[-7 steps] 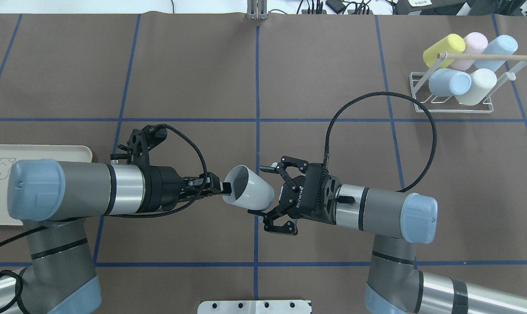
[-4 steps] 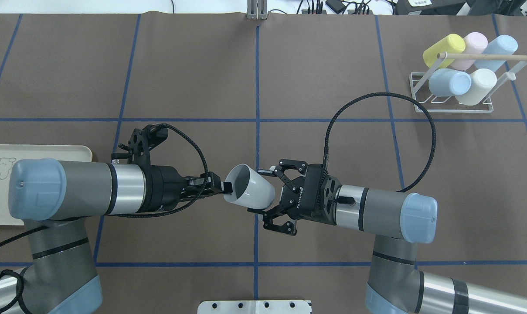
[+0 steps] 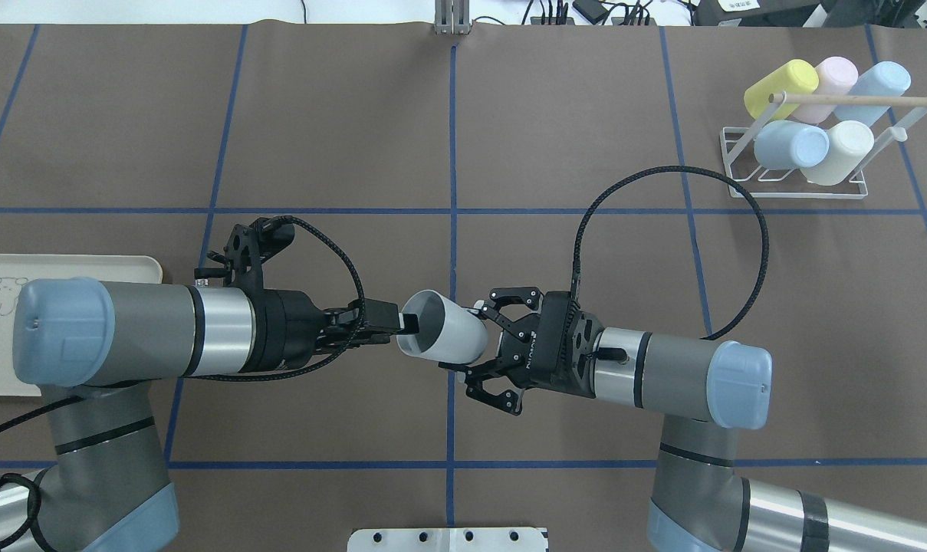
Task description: Transfer IKEA cup to right arm and place on rack
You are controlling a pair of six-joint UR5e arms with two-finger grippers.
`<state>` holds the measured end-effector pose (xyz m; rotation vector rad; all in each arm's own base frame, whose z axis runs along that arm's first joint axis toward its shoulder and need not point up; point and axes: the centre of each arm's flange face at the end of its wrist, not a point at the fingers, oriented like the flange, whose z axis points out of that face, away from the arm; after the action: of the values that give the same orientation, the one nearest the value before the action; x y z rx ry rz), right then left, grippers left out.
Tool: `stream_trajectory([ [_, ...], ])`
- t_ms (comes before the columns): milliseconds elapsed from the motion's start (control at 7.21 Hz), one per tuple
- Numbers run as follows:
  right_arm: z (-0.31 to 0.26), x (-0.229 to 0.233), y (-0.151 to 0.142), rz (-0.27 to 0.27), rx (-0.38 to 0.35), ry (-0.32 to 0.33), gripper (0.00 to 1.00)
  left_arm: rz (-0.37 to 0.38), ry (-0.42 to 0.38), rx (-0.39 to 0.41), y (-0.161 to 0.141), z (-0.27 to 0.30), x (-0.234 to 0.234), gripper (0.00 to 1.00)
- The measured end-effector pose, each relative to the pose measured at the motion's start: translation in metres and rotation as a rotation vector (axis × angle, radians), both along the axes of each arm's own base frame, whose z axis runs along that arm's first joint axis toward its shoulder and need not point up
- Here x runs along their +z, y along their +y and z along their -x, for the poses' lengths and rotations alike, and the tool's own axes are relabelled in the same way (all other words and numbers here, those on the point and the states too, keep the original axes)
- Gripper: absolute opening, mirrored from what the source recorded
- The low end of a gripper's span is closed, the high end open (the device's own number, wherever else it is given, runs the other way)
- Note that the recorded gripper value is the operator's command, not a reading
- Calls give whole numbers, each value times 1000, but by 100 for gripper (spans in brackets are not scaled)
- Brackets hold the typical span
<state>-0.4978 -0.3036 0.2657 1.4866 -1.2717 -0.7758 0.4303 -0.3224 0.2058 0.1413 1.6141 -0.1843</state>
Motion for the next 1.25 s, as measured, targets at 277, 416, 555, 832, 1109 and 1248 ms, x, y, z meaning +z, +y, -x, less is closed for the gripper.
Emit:
stream_trajectory([
  [277, -4, 5, -9, 10, 18, 28, 40, 8, -24, -28, -13, 12, 10, 100],
  [416, -15, 8, -25, 30, 50, 87, 41, 14, -74, -51, -22, 23, 26, 100],
  [555, -34, 4, -43, 65, 92, 189, 41, -3, -146, -71, -27, 39, 45, 100],
  [832, -74, -14, -70, 119, 168, 431, 41, -78, -336, -103, -27, 94, 92, 100],
  [1109, -122, -19, -102, 70, 244, 697, 38, -193, -546, -134, -28, 181, 154, 100],
  [1248, -152, -16, -119, 19, 274, 831, 36, -246, -636, -141, -31, 227, 183, 100],
])
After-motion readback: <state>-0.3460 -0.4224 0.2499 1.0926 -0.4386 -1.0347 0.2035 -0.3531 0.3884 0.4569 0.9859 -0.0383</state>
